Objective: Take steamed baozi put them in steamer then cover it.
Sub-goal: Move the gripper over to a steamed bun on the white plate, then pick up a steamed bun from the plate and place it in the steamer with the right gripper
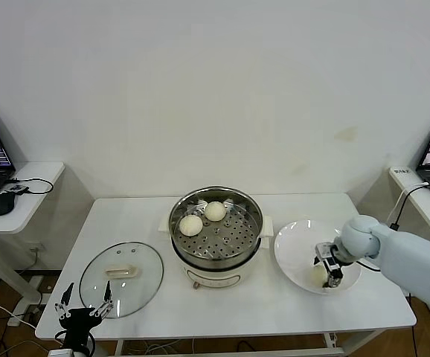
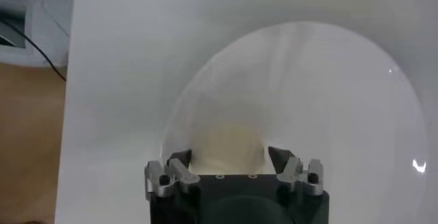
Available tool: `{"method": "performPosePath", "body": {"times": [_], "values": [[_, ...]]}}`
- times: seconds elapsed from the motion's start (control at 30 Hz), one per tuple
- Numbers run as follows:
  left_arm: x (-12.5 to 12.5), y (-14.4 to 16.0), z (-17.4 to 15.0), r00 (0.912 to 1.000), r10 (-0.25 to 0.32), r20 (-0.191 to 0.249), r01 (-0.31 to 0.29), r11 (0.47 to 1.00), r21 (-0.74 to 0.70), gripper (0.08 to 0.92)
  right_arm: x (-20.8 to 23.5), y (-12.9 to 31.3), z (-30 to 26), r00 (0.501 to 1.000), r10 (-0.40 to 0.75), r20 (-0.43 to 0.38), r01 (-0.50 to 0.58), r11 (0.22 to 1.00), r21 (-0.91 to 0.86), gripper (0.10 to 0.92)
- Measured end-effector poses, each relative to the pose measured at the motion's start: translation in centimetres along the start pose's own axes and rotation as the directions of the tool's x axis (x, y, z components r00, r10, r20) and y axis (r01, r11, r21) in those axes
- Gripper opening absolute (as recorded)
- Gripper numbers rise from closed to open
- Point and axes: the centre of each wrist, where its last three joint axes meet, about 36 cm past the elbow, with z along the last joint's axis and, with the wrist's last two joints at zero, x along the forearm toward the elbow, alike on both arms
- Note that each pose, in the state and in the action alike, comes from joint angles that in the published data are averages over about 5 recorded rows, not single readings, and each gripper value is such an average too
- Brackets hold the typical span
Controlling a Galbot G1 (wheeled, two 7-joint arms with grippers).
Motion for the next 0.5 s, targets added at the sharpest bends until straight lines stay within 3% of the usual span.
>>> {"method": "performPosePath", "body": {"times": [0.3,0.5], "values": [[0.0,0.0,0.0,1.0,-0.002,0.0,0.002,1.0,0.002,0.823,0.4,-0.2,0.4,1.0,-0.001,-0.005,0.001,1.0,-0.01,0.542],[0.0,0.2,-0.1,1.0,-0.003,0.003,0.003,1.0,-0.001,0.823,2.5,-0.9,0.7,1.0,0.012,0.0,-0.012,1.0,-0.014,0.52]]}}
